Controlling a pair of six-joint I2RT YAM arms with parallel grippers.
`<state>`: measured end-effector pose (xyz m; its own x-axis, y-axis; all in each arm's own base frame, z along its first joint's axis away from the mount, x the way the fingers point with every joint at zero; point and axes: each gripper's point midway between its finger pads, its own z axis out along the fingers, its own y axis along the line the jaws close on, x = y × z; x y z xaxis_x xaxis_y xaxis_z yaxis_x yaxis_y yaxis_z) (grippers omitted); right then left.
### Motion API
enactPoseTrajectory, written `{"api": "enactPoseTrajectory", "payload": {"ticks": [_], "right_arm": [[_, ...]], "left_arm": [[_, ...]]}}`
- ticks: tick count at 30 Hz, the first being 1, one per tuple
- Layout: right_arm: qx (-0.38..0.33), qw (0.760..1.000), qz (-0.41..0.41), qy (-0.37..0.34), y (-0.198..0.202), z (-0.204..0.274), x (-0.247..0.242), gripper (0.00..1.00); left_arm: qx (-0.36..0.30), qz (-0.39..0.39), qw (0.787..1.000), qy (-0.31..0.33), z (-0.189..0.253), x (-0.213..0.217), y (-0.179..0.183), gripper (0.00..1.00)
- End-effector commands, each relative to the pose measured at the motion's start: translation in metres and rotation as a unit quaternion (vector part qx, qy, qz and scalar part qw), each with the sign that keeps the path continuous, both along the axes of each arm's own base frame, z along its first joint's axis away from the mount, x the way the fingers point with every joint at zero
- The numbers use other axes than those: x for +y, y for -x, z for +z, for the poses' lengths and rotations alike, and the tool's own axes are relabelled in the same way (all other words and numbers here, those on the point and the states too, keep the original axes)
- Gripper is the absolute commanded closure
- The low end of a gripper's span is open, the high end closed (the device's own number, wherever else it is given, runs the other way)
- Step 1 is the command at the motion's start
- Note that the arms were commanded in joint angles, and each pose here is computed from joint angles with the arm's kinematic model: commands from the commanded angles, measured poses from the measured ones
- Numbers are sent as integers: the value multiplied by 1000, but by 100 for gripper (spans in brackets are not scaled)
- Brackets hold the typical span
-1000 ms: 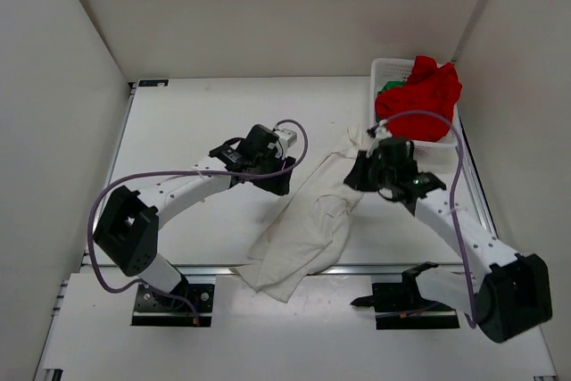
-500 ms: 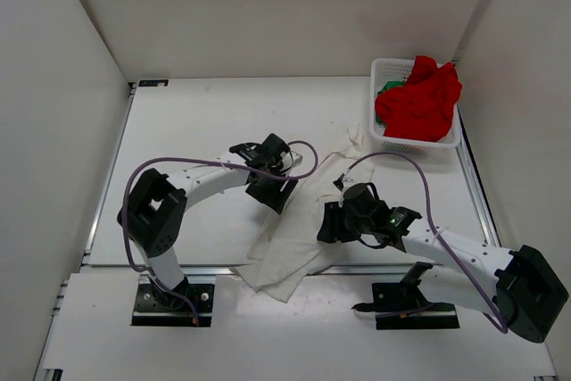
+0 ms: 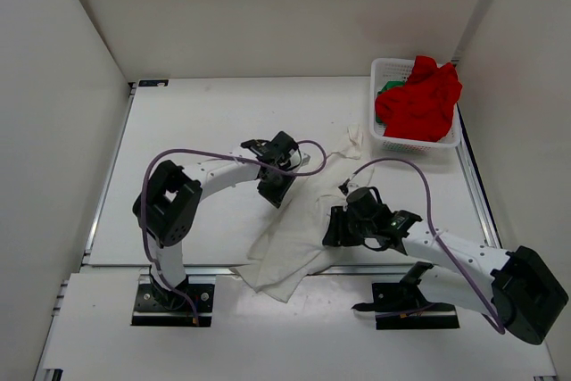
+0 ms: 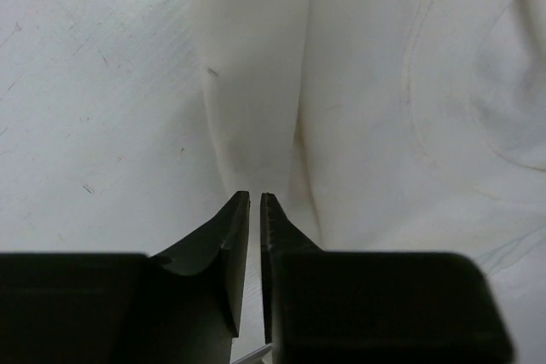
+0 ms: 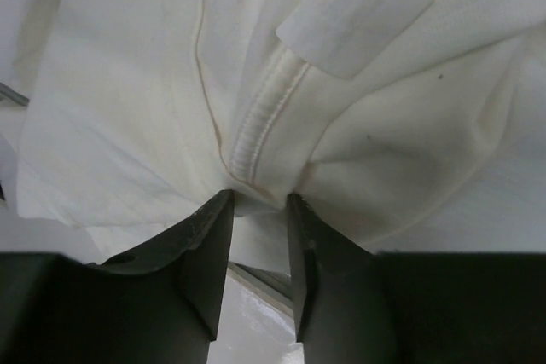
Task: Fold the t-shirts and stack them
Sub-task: Flatten out the tshirt
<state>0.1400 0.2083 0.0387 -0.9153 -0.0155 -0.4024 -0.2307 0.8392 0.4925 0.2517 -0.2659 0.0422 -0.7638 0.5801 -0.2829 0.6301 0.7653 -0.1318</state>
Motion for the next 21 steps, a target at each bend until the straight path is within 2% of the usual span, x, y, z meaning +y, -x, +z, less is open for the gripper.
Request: {"api": "enactPoseTrajectory", "payload": {"ticks": [1, 3, 6, 8, 9, 10, 11, 12, 14, 17, 21], "right_arm": [[-7, 999, 11, -45, -7, 13, 17, 71], [-22, 998, 5, -52, -16, 20, 19, 82], [-56, 997, -1, -51, -32, 39, 19, 90], [-66, 997, -9, -50, -42, 47, 16, 95], [-70, 996, -9, -47, -45, 49, 11, 98], [-70, 997, -16, -38, -48, 50, 5, 100], [-80, 996, -21, -39, -53, 55, 2, 100], [-80, 996, -30, -33, -57, 53, -4, 100], [-82, 995, -54, -20, -61, 53, -24, 100], [-87, 993, -83, -9, -61, 54, -51, 100], [-94, 990, -107, -1, -58, 61, -76, 100]], "left_arm": [[-14, 8, 999, 37, 12, -9, -12, 82], [-9, 16, 999, 50, 14, -12, -12, 89], [-7, 30, 996, 80, 21, -12, -16, 94], [1, 32, 995, 94, 25, -12, -15, 83], [11, 21, 995, 96, 24, -13, -10, 66], [5, 21, 996, 88, 27, -10, -11, 54], [-2, 18, 997, 79, 26, -8, -8, 50], [-9, 12, 997, 75, 28, -7, -6, 40], [-6, 0, 998, 64, 28, -4, 3, 32], [5, -13, 999, 40, 21, -1, 12, 28], [-8, -34, 999, -3, 19, -8, 10, 35]]}}
